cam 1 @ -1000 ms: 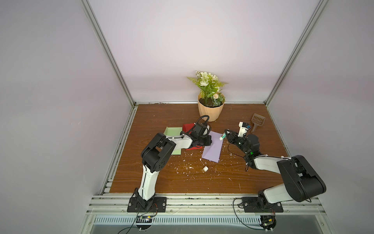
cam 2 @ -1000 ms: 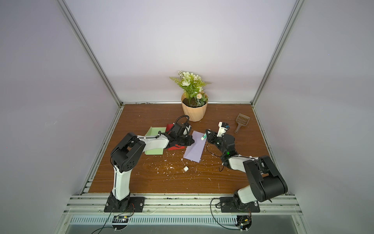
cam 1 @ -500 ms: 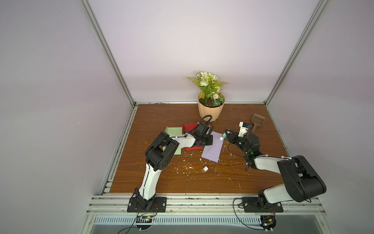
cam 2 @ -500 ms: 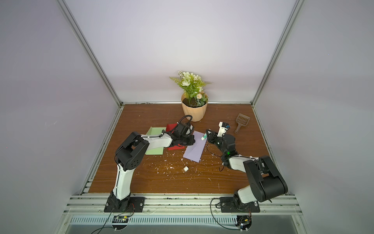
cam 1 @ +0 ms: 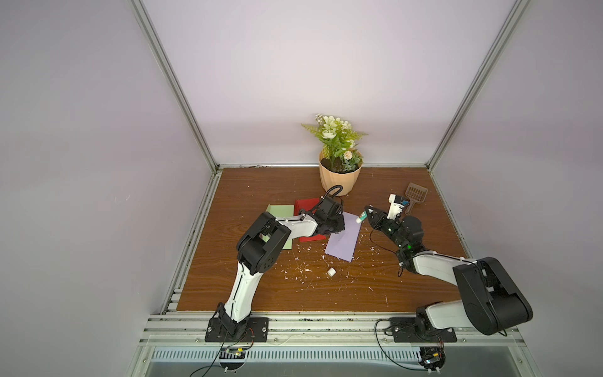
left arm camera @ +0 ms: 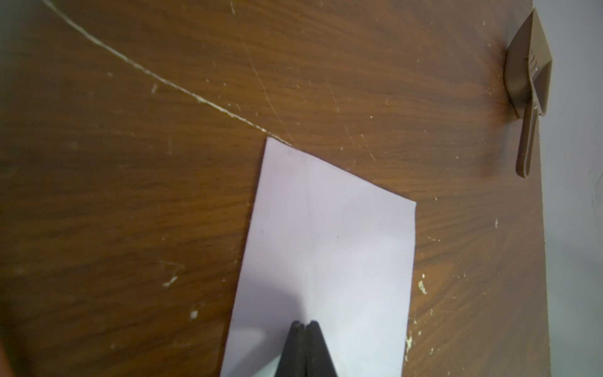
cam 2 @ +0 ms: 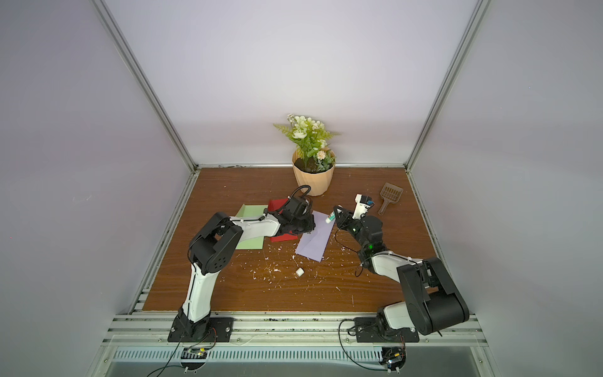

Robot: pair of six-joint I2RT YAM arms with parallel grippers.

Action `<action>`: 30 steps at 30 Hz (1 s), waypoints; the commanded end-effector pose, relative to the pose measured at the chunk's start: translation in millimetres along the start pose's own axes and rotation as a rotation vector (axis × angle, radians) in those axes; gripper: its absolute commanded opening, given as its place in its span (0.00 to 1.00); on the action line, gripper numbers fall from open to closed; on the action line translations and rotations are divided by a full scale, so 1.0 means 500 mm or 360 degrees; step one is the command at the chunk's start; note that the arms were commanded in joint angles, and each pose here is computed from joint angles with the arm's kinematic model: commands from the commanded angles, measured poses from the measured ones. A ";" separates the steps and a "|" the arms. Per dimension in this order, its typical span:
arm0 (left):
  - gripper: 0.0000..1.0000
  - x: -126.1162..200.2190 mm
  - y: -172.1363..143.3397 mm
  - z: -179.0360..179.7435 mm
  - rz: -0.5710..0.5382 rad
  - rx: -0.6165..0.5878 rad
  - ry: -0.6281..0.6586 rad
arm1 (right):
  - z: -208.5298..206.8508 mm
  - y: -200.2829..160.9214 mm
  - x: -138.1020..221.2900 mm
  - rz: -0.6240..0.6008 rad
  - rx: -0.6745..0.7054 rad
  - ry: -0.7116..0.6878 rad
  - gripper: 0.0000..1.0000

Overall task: Seal the envelope with a glue stick
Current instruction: Seal the envelope at the center of the board.

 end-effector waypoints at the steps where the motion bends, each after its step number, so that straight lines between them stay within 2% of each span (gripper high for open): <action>1: 0.06 -0.009 -0.042 0.041 0.0092 0.0064 0.0107 | 0.030 0.021 0.010 -0.0043 0.0030 0.0075 0.00; 7: 0.06 0.060 0.016 -0.011 -0.0028 -0.0014 0.0041 | 0.041 0.026 0.012 -0.0043 0.0037 0.0098 0.00; 12: 0.06 0.093 0.037 -0.032 -0.0063 -0.0056 0.0019 | 0.038 0.023 0.012 -0.0033 0.0021 0.0097 0.00; 30: 0.06 0.028 -0.040 -0.032 0.0093 -0.0028 -0.0063 | 0.029 0.012 0.010 -0.0005 0.0014 0.0084 0.00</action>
Point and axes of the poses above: each gripper's point midway between its finger pads, its own x axis back along the fingers, its own z axis along the line the jaws close on, y = z × x, the point moved 2 cm from there along x, back along the fingers, and after that the axes turned 8 degrees about -x, right-handed, at the moved point
